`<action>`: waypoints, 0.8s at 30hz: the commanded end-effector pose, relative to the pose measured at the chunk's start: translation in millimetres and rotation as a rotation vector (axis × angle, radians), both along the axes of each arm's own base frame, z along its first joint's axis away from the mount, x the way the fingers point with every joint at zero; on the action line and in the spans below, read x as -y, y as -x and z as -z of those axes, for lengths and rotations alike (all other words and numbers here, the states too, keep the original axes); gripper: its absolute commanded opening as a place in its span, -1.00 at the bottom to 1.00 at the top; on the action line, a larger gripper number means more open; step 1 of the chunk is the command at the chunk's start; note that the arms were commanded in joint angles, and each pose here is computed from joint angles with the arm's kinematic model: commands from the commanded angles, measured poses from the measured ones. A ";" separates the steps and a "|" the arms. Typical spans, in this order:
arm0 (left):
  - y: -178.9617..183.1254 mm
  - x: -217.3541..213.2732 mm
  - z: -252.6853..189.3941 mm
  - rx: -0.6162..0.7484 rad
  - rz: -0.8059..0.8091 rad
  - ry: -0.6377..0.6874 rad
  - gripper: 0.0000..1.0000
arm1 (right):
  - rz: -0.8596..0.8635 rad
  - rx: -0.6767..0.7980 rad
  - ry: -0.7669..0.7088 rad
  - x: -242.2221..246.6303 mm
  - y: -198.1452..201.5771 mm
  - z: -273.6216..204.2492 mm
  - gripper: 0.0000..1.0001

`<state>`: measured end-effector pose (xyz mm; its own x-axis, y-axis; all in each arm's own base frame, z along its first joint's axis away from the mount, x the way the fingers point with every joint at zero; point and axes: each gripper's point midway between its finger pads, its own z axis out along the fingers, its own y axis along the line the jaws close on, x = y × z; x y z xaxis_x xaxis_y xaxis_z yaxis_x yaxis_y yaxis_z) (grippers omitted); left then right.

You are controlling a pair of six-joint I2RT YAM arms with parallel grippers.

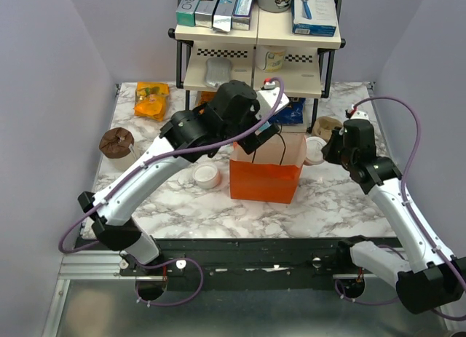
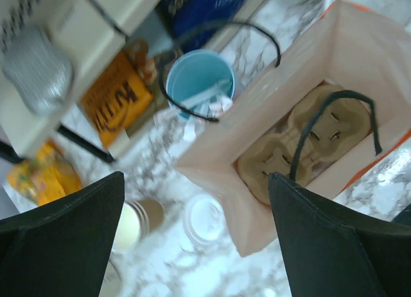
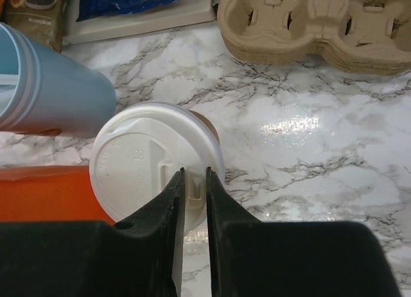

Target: Pack the takeout coffee

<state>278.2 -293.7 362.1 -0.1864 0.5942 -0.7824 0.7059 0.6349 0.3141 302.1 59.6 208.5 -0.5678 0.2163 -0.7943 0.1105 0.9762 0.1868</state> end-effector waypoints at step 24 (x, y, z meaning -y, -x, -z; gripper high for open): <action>-52.9 60.6 -20.5 0.374 0.649 -0.306 0.98 | -0.107 0.115 -0.058 -7.2 38.5 -22.6 -0.99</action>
